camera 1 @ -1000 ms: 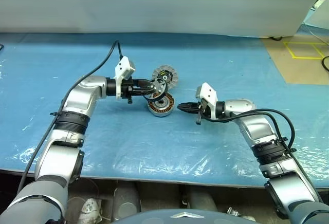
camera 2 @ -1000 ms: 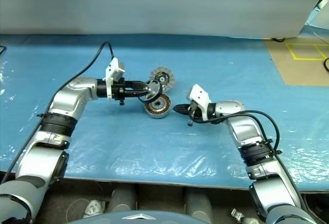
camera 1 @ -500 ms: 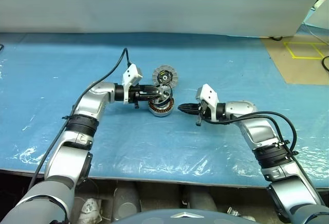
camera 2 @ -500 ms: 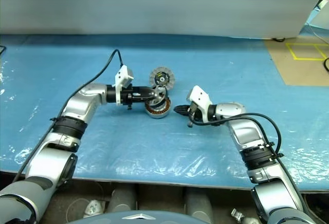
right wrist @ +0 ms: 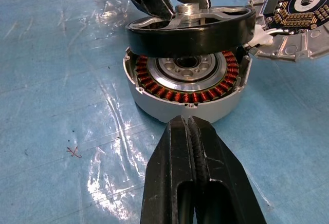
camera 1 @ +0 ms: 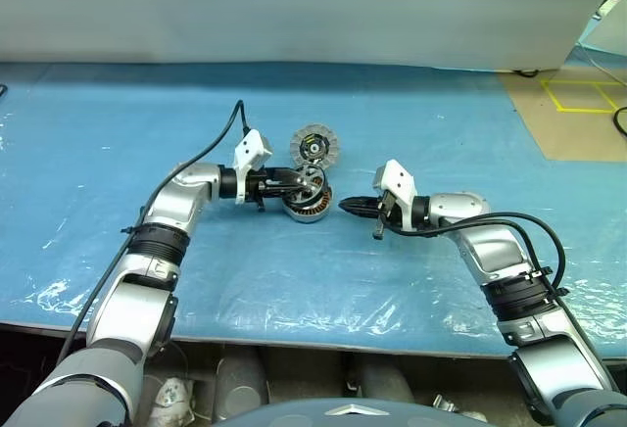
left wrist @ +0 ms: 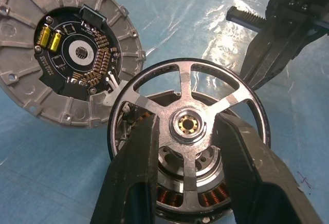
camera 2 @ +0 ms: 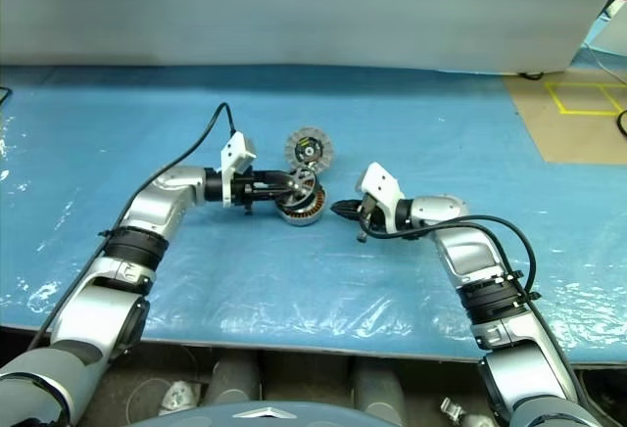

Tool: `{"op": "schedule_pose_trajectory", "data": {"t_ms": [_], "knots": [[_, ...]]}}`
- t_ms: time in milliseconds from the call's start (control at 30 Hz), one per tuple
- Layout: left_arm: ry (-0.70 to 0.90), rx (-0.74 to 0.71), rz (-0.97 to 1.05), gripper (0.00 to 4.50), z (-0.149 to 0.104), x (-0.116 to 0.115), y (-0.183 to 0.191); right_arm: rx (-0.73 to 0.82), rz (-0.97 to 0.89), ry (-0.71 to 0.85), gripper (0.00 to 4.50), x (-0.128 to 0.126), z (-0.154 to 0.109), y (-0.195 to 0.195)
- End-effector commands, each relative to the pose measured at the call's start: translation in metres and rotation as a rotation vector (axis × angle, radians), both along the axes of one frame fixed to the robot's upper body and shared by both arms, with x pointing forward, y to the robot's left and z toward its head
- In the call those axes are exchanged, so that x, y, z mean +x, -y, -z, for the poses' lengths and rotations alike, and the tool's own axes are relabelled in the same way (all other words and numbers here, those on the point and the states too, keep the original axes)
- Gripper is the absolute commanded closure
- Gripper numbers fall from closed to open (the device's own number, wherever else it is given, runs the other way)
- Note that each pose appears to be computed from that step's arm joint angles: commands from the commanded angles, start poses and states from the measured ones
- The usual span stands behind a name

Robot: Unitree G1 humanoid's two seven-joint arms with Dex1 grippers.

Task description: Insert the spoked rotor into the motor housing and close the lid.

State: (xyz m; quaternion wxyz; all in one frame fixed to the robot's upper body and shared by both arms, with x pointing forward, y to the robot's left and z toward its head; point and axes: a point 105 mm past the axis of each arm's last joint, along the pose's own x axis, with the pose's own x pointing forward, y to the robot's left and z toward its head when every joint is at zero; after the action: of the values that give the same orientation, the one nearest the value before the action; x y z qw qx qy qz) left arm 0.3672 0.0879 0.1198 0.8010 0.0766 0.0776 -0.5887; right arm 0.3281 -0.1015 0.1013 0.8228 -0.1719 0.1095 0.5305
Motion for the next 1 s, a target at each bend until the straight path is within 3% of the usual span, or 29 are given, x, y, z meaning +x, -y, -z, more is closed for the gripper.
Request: {"op": "schedule_pose_trajectory", "data": {"t_ms": [33, 300, 567, 700, 733, 833, 1000], "knots": [[0.031, -0.019, -0.004, 3.17, -0.006, 0.001, 0.0, 0.023, -0.005, 0.05, 4.5, 0.002, -0.015, -0.001], [0.01, -0.011, -0.017, 3.17, 0.0, -0.001, -0.002, 0.024, -0.008, 0.055, 4.5, 0.003, -0.016, -0.002], [0.048, -0.009, -0.054, 0.41, -0.01, 0.006, -0.002, 0.031, -0.006, 0.058, 4.5, 0.005, -0.017, -0.003], [0.062, -0.04, -0.035, 0.41, -0.021, 0.006, 0.003, 0.062, -0.001, 0.057, 4.5, 0.005, -0.021, -0.002], [0.064, -0.049, -0.028, 0.61, -0.023, 0.005, 0.004, 0.067, 0.0, 0.057, 4.5, 0.005, -0.022, -0.002], [0.049, -0.081, 0.009, 1.36, -0.026, 0.0, 0.008, 0.077, 0.003, 0.059, 4.5, 0.005, -0.024, -0.001], [0.048, -0.088, 0.016, 3.15, -0.024, -0.004, 0.011, 0.085, 0.005, 0.062, 4.5, 0.005, -0.024, -0.001]]}}
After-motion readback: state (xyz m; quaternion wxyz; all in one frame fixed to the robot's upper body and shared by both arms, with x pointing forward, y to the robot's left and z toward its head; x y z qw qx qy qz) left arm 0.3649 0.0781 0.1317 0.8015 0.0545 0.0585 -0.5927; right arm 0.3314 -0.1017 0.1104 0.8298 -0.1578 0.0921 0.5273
